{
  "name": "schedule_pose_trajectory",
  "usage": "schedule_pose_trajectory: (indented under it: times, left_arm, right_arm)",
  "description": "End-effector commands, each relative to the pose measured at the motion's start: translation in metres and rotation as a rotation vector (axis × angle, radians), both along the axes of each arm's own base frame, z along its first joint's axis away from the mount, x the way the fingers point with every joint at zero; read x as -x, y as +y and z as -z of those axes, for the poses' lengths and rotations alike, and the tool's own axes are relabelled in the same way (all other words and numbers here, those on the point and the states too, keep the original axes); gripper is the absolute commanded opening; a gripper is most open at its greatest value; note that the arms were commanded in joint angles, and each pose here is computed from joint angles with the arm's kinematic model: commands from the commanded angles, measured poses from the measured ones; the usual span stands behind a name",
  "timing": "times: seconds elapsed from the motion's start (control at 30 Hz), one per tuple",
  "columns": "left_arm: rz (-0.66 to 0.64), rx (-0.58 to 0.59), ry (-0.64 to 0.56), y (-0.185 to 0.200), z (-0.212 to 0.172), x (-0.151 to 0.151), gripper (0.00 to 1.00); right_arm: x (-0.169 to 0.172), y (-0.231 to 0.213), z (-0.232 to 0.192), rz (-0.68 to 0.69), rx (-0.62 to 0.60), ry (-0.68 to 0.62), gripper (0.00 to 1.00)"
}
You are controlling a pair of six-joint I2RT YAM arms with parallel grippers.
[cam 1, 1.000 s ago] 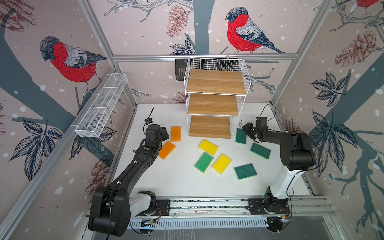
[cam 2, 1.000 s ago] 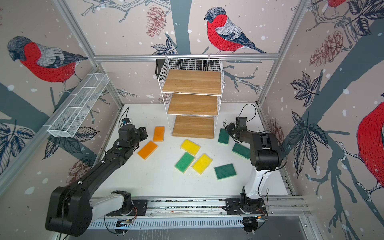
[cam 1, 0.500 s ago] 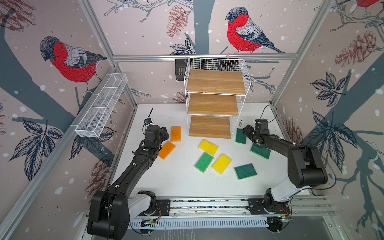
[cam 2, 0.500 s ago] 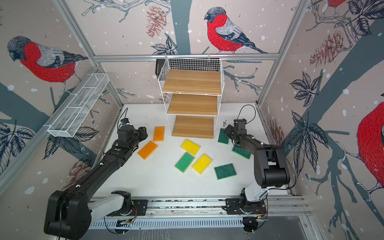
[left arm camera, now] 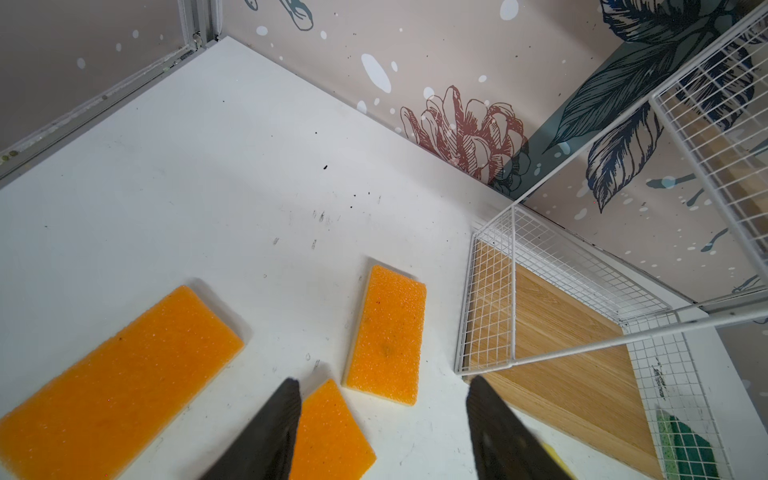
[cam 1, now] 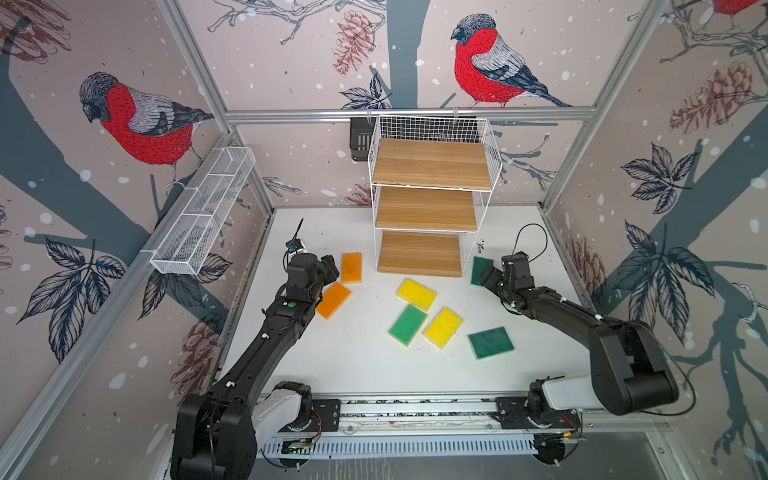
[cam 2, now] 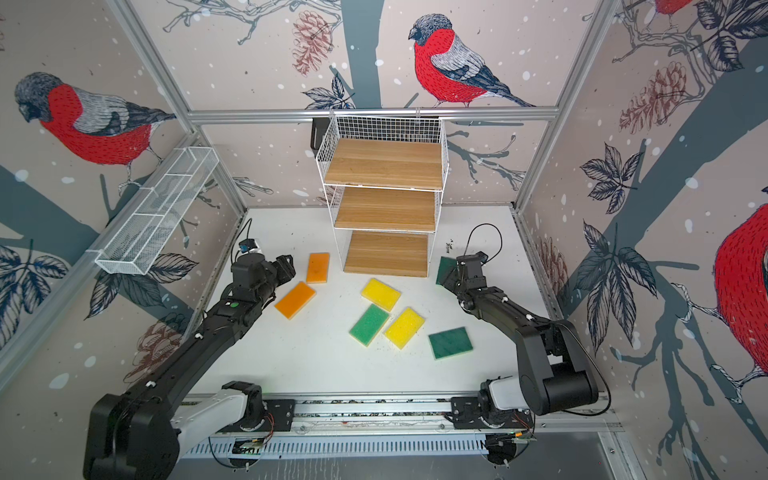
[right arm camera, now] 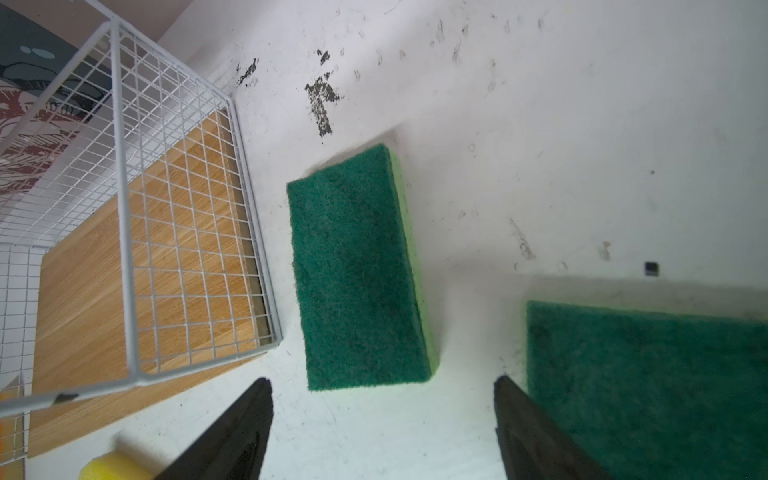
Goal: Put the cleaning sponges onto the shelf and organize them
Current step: 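Position the right gripper over the green sponge nearest the shelf, then lower the right gripper and close it on the green sponge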
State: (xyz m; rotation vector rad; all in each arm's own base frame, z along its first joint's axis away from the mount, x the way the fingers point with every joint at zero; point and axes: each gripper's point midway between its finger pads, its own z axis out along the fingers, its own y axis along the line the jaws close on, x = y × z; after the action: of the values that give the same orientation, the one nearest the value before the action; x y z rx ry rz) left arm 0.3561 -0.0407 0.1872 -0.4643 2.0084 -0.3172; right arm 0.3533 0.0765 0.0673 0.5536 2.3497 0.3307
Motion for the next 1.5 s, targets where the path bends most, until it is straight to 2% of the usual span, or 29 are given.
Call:
schedule_pose_trajectory:
  times: [0.0, 0.3, 0.73, 1.47]
  left_arm:
    - [0.005, 0.010, 0.001, -0.001, -0.001, 0.003, 0.66]
    - [0.000, 0.006, -0.011, 0.001, -0.007, 0.008, 0.68]
    - [0.006, 0.017, -0.004, -0.001, -0.004, 0.008, 0.69]
    - [0.007, 0.035, 0.018, -0.003, 0.007, 0.009, 0.70]
  right_arm:
    - [-0.002, 0.002, -0.002, -0.005, 0.020, -0.026, 0.85]
    - [-0.007, 0.019, 0.013, -0.067, 0.067, -0.002, 0.86]
    - [-0.013, 0.013, 0.023, -0.057, 0.205, 0.055, 0.88]
    - [-0.017, 0.012, 0.045, -0.094, 0.355, 0.137, 0.87]
